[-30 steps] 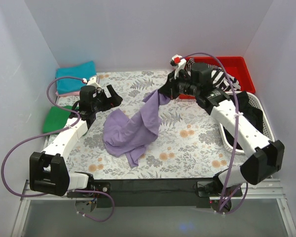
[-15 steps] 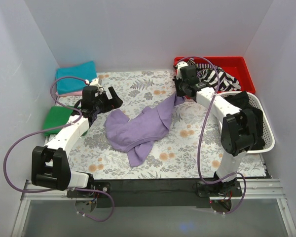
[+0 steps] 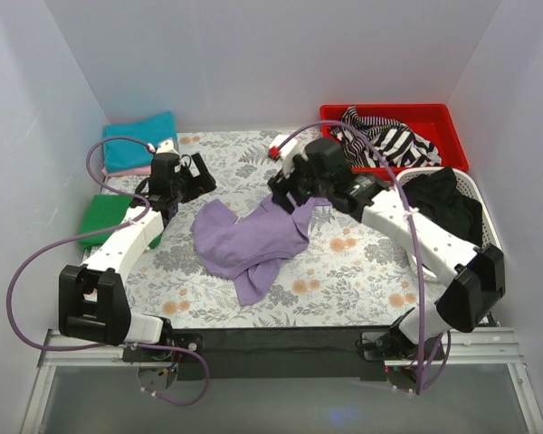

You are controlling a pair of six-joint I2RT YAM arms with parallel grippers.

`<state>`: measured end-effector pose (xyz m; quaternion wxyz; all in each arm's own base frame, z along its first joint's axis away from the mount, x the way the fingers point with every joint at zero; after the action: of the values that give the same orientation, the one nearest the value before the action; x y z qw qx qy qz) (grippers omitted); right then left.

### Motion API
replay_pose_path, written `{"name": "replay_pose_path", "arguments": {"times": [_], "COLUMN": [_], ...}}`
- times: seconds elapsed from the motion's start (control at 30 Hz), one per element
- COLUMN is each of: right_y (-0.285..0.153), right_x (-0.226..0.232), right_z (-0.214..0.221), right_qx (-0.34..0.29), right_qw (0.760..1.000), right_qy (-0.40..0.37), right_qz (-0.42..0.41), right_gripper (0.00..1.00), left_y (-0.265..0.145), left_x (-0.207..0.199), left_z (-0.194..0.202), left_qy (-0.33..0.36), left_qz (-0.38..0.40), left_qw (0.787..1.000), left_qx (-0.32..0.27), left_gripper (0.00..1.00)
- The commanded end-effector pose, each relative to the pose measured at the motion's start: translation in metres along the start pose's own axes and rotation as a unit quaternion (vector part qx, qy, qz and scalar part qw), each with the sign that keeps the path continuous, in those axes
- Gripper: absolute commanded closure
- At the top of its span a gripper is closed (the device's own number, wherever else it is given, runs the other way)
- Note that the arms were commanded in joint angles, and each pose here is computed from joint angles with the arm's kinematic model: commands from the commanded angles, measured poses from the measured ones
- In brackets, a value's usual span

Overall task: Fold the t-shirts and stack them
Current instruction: Flatten the tshirt out

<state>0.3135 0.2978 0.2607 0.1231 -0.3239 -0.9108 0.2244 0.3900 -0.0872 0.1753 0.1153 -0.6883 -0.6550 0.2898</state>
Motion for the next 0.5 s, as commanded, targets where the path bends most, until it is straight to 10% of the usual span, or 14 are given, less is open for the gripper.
{"name": "replay_pose_path", "arguments": {"times": [0.0,0.2,0.47], "right_y": [0.016,0.042,0.080], "right_x": [0.078,0.136,0.170], "right_z": [0.084,0.164,0.164], "right_qx": [0.140,0.232,0.191], "right_qw": [0.981,0.957,0.961], "right_qy": [-0.021,-0.073,-0.119], "right_qz": [-0.133,-0.156,-0.159], "right_gripper": [0.28,0.29,0.28], "left_y": [-0.009,-0.018,-0.032], "left_x": [0.011,0.043,0.053], "left_z": [-0.024,-0.030,-0.036], "left_qy": [-0.015,-0.038,-0.052], "left_qz": [-0.041,-0.130,-0.140], "left_qw": [0.999,0.990,0.987], "left_qx": [-0.032,-0.047,-0.064], "left_gripper": [0.02,0.02,0.02]}}
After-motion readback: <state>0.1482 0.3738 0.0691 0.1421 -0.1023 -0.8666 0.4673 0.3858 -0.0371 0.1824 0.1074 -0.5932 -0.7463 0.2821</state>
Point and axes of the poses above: each gripper's point midway between its finger pads, its own y axis out along the fingers, its own x axis along the line the jaws close on, z = x × y, the point moved 1 cm from there along -y, back along the fingers, and after that the axes turned 11 degrees about y, right-handed, at the moved point
